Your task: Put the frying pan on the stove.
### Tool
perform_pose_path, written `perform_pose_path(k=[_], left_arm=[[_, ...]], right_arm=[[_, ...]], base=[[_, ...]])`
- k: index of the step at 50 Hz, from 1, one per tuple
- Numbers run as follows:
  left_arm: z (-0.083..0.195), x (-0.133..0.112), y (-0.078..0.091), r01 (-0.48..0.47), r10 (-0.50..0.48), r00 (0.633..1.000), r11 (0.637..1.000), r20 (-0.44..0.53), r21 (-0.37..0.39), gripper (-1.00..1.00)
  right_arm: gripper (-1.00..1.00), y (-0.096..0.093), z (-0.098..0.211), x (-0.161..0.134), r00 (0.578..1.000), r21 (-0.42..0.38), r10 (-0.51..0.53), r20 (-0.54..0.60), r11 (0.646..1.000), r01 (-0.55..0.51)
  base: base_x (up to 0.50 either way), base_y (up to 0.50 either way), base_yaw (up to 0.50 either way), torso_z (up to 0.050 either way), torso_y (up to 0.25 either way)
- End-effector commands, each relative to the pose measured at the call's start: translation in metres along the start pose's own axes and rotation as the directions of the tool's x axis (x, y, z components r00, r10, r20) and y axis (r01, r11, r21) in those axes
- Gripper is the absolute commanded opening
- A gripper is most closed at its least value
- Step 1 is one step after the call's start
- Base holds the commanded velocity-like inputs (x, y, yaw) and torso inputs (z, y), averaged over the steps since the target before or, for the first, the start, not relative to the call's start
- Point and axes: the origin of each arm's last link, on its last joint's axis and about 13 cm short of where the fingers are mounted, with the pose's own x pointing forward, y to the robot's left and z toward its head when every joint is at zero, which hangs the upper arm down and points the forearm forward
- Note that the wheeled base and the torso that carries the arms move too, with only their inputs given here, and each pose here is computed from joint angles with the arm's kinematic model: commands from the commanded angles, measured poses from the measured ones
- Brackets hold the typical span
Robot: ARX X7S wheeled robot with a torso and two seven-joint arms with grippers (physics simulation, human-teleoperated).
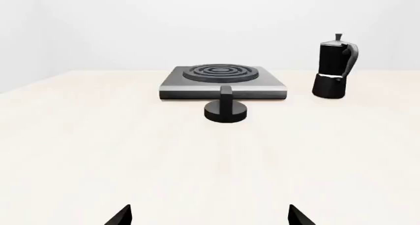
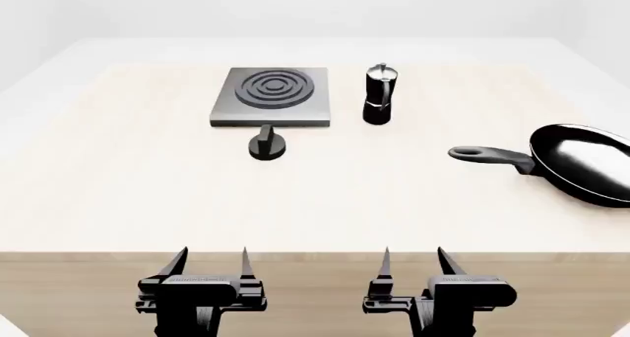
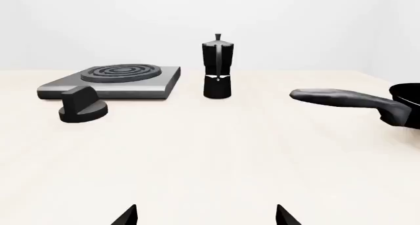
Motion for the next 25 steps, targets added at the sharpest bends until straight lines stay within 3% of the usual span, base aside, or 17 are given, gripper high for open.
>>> perform_pose_path(k=[1, 2, 6, 8, 14, 25], left_arm=[[0.006, -0.003, -0.003, 0.022, -0.024, 0.999, 0.998, -0.036, -0.065, 1.00], [0.011, -0.005, -0.005, 0.023, -0.025, 0.999, 0.997, -0.029, -0.069, 1.00], [0.020, -0.010, -0.002, 0.044, -0.045, 0.999, 0.996, -0.007, -0.077, 1.00], [0.022, -0.010, -0.001, 0.041, -0.041, 0.999, 0.996, -0.005, -0.079, 1.00], [0.027, -0.010, 0.001, 0.009, -0.008, 1.000, 0.997, 0.019, -0.078, 1.00], [0.037, -0.016, 0.001, 0.016, -0.010, 0.998, 0.996, 0.062, -0.092, 1.00]], right_arm=[[1.00, 0.004, 0.001, 0.002, 0.996, -0.019, -0.077, -0.042, 0.997, 0.076], [1.00, 0.006, 0.007, 0.001, 0.998, 0.045, -0.042, -0.048, 0.998, 0.044], [1.00, 0.009, 0.025, 0.002, 0.998, 0.027, -0.056, 0.002, 0.998, 0.056], [1.00, 0.010, 0.030, 0.005, 1.000, 0.099, -0.028, -0.005, 0.995, 0.029], [1.00, 0.011, 0.038, 0.003, 1.000, 0.047, -0.022, 0.022, 0.999, 0.021], [1.00, 0.011, 0.050, -0.002, 0.998, 0.040, -0.017, 0.056, 0.999, 0.014]], base=[[0.00, 0.00, 0.00, 0.000, 0.000], [0.00, 0.00, 0.00, 0.000, 0.000], [0.00, 0.00, 0.00, 0.000, 0.000], [0.00, 0.00, 0.00, 0.000, 0.000], [0.00, 0.00, 0.00, 0.000, 0.000], [0.02, 0.00, 0.00, 0.000, 0.000]])
